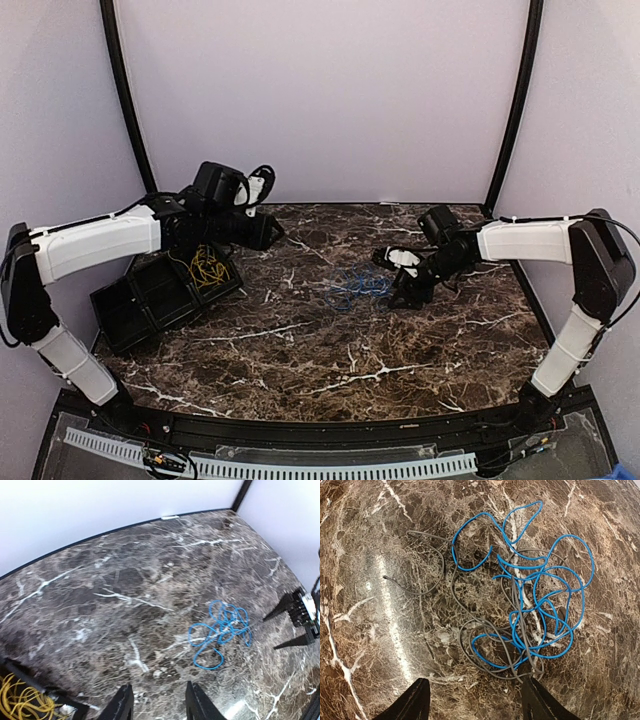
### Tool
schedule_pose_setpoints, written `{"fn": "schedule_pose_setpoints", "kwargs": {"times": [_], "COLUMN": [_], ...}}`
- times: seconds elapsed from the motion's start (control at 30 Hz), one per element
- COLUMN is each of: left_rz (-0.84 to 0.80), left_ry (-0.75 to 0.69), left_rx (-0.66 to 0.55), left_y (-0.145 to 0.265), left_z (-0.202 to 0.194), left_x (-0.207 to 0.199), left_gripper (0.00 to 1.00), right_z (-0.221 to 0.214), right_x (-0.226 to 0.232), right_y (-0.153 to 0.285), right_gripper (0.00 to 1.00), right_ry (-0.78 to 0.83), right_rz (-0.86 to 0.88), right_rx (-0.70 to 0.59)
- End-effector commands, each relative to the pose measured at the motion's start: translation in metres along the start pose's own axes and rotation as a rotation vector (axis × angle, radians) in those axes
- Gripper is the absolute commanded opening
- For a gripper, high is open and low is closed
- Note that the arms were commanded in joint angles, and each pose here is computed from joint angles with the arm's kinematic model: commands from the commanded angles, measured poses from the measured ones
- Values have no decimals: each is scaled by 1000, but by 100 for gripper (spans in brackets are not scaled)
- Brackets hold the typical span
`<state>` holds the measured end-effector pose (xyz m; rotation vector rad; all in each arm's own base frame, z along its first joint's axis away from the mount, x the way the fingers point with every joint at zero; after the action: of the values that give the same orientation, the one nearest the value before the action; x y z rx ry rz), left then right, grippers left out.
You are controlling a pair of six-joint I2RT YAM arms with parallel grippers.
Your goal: Untangle the cables
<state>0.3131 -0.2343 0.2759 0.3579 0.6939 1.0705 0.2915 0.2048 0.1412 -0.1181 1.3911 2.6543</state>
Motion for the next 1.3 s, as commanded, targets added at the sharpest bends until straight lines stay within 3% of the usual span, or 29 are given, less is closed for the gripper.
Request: {"fn": "schedule_pose_setpoints", "kwargs": {"times": [0.0,0.47,0.83,0.93,1.1,1.27], "left_rz": [-179,-301,-214,-214,-222,-252], "left_ry": [-74,-129,-76,-67,-59,-60], "left_rx": [76,177,225,228,216,185], "left_y": [-43,-148,-203,-215,-220,-199], "left_z": [-27,-77,-88,-88,-85,-67], "left_x": [-18,-40,-37,-39,-42,-51], "left_gripper": [38,39,33,28,4,0], "right_z": [-1,-3,-6,-6,-5,11], "right_x": [-3,-4,-4,-4,-4,-27], "right_y": [4,7,2,1,0,-3], "right_gripper": [64,64,64,65,64,65], "right_ry": [10,2,-5,-8,-15,-71], "right_rz": [-24,-23,-4,3,7,-99], "right_rx": [0,-11,-4,-5,-18,-65]}}
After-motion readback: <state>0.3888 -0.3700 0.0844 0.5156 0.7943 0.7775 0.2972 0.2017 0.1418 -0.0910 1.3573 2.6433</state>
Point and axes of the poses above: each gripper's point midway between its finger pads, its own y axis back along the fingers, its own x axis along the line the jaws close on, z = x × y, the point moved 8 cm from there along y, back along the fingers, and after that the axes turned 14 degrees about y, right-handed, at the moved point
